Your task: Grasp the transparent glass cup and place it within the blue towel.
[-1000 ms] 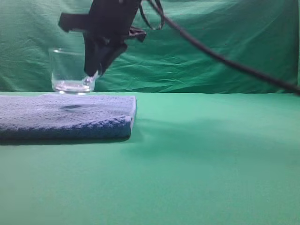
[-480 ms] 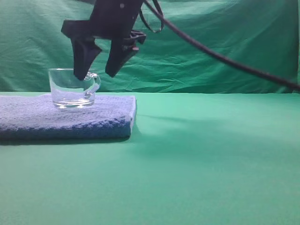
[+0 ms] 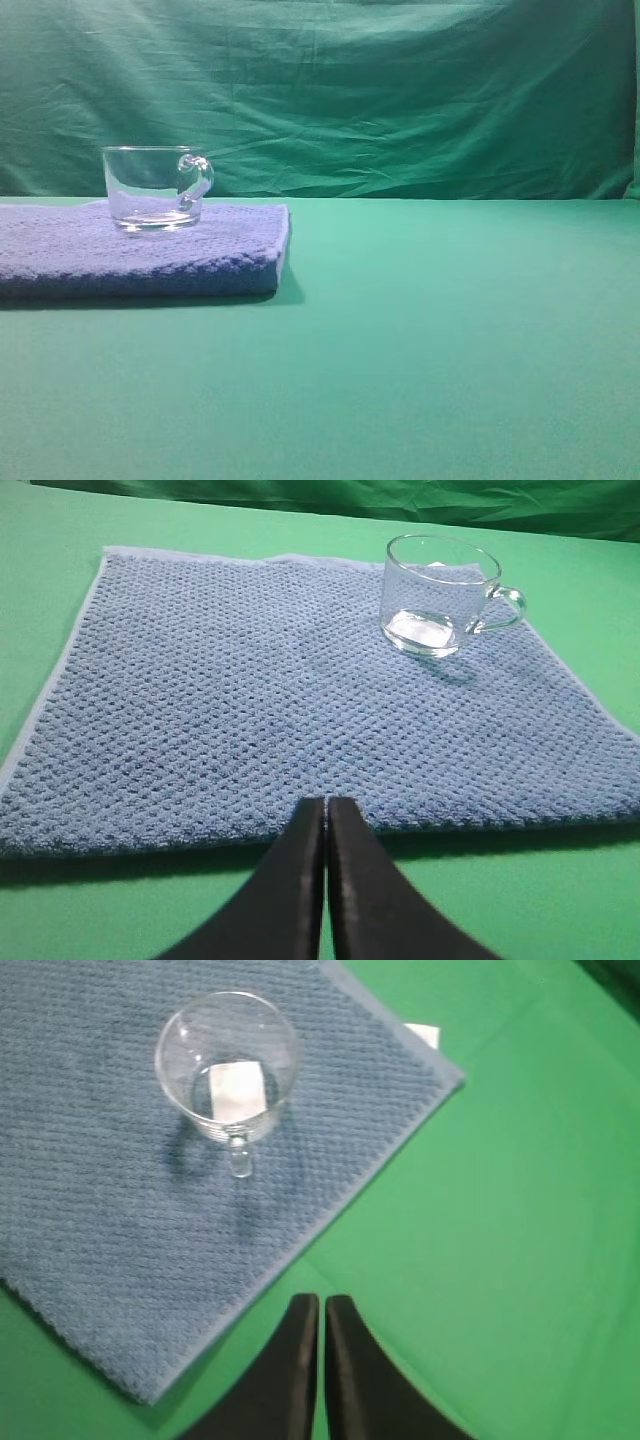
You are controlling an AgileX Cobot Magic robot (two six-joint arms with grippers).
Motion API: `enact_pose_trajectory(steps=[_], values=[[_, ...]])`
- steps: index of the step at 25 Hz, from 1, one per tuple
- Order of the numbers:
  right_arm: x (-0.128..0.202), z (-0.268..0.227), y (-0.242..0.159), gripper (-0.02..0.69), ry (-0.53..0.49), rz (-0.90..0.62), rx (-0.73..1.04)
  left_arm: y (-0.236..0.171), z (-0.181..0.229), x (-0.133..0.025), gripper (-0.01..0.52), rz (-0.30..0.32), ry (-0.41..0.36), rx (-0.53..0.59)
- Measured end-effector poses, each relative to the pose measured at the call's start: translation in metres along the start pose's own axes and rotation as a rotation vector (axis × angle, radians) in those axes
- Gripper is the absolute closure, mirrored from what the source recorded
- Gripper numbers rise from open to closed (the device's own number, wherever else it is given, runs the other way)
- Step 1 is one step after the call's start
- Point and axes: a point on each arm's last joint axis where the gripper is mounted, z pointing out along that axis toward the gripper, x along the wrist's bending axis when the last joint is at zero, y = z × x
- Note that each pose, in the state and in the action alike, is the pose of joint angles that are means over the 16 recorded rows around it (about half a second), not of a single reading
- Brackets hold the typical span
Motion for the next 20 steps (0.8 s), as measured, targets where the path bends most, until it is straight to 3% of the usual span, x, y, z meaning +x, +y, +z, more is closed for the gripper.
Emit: enact_pose_trajectory(steps=[20], values=[[0.042, -0.068, -0.190, 0.665, 0.106, 0.156, -0.401, 0.000, 0.000, 0.000, 0.514, 0.000, 0.000, 0.000]])
